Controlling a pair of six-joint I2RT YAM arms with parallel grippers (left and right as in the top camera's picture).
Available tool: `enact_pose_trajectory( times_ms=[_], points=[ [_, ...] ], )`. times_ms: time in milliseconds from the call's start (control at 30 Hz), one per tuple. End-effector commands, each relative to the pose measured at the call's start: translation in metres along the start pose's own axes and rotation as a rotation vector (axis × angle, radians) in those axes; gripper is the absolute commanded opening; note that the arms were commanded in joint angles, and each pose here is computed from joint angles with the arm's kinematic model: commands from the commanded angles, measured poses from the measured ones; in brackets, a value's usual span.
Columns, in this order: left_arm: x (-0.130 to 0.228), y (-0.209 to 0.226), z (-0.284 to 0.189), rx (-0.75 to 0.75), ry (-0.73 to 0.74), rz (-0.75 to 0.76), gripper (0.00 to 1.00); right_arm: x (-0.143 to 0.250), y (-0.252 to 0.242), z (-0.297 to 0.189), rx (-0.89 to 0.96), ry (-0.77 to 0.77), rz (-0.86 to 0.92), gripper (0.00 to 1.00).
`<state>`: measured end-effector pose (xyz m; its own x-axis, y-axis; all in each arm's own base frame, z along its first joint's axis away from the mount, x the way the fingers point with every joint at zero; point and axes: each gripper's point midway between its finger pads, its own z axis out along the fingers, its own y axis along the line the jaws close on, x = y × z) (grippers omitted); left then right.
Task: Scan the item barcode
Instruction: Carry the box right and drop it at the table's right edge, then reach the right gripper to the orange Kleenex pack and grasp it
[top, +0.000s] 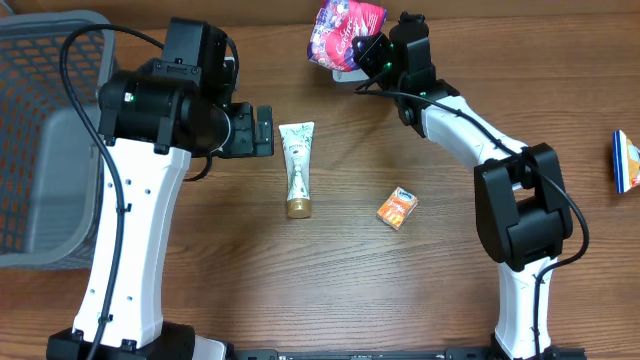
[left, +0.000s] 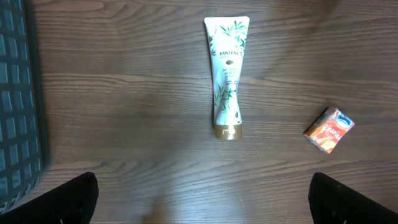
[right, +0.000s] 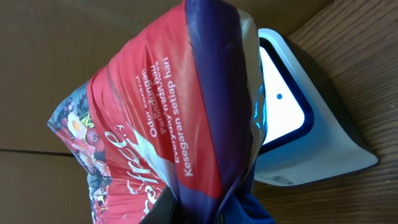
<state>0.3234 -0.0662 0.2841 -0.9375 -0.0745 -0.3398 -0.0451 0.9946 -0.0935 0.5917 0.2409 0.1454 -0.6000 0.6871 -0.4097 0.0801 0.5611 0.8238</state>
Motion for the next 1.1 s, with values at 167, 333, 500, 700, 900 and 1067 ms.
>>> enact_pose_trajectory(
  times_ms=[167,333,500,700,900,1067],
  points=[
    [-0.001,0.003,0.000,-0.014,-0.003,-0.018,1.00,-0.146,-0.013,-0.098,0.131,-0.165,-0.015,0.04],
    [-0.001,0.003,0.000,-0.014,-0.003,-0.018,1.00,-0.242,-0.114,-0.227,0.413,-0.328,0.177,0.04],
    [-0.001,0.003,0.000,-0.014,-0.003,-0.018,1.00,-0.270,-0.263,-0.356,0.736,-0.424,0.488,0.04],
    [-0.001,0.003,0.000,-0.014,-0.003,-0.018,1.00,-0.262,-0.367,-0.411,0.898,-0.431,0.635,0.04],
    [-0.001,0.003,0.000,-0.014,-0.003,-0.018,1.00,-0.255,-0.396,-0.420,0.938,-0.411,0.659,0.36],
    [-0.001,0.003,0.000,-0.014,-0.004,-0.018,1.00,-0.275,-0.335,-0.455,0.853,-0.431,0.607,0.78]
  ],
)
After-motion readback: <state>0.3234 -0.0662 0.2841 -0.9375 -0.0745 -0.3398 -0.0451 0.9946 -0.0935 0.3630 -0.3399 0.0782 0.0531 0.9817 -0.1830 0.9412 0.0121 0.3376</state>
